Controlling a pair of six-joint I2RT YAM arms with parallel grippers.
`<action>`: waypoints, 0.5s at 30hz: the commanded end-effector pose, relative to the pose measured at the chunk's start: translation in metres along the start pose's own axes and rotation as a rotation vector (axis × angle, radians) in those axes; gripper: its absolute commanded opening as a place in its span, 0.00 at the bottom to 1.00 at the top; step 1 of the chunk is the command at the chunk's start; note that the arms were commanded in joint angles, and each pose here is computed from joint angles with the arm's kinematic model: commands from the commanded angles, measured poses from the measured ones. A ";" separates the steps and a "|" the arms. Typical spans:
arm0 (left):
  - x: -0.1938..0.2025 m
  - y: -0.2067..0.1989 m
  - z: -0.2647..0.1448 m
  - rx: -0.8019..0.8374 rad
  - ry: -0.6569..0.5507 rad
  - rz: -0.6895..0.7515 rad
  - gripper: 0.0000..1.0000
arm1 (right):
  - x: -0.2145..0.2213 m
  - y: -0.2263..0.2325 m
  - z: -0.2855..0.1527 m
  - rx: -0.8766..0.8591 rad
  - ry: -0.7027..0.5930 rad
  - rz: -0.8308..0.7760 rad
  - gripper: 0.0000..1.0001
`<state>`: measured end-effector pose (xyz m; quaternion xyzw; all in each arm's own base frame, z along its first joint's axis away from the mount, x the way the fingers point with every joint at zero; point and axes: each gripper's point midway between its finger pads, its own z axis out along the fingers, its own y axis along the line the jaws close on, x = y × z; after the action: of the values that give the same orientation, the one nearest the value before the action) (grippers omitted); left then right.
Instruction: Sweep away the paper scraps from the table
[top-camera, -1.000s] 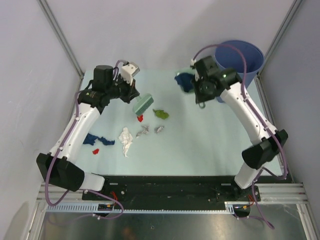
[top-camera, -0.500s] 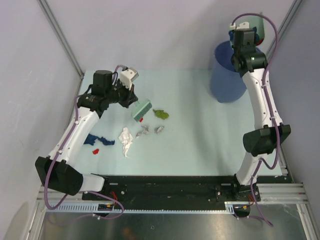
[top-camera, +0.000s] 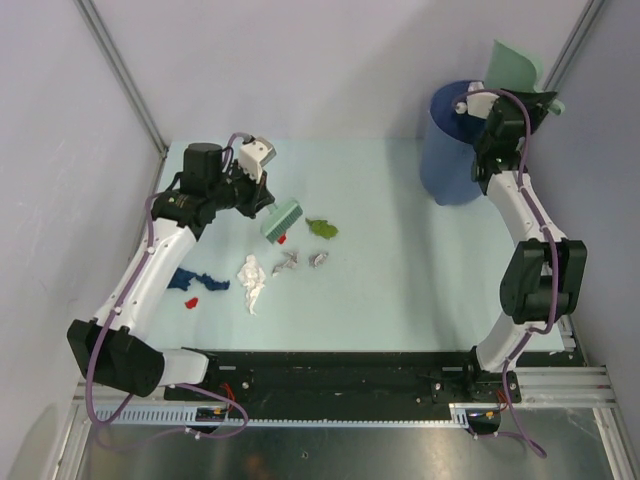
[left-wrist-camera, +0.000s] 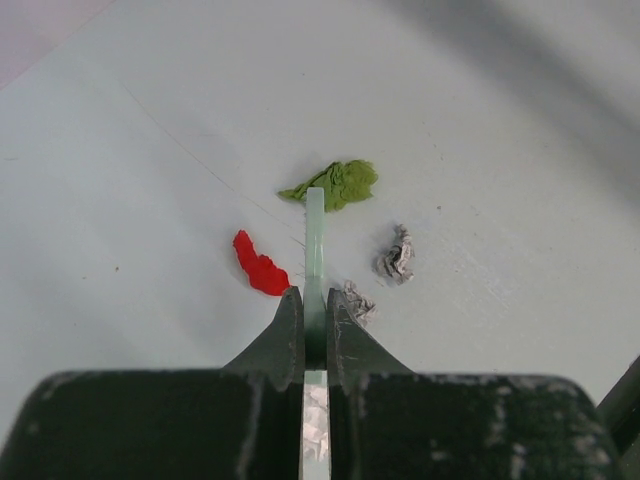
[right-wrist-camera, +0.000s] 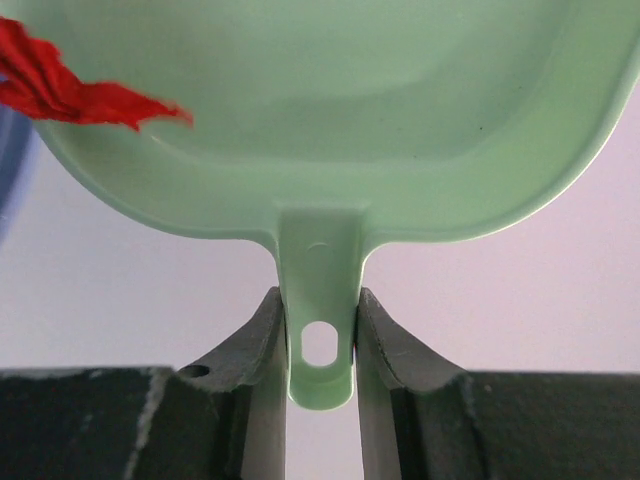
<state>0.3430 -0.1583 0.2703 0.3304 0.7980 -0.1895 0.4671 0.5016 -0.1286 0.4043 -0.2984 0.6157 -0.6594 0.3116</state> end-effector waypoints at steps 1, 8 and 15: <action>-0.012 0.001 -0.007 0.000 -0.047 0.050 0.00 | 0.016 -0.077 -0.025 0.239 -0.028 -0.113 0.00; -0.013 0.000 -0.009 0.004 -0.052 0.049 0.00 | 0.025 -0.077 -0.027 0.248 -0.029 -0.131 0.00; -0.020 -0.001 -0.012 0.010 -0.072 0.041 0.00 | 0.031 -0.110 -0.049 0.191 -0.027 0.340 0.00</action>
<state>0.3442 -0.1557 0.2704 0.3307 0.7976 -0.1873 0.4684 0.4788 -0.1261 0.4402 -0.3012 0.5659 -0.6947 0.3261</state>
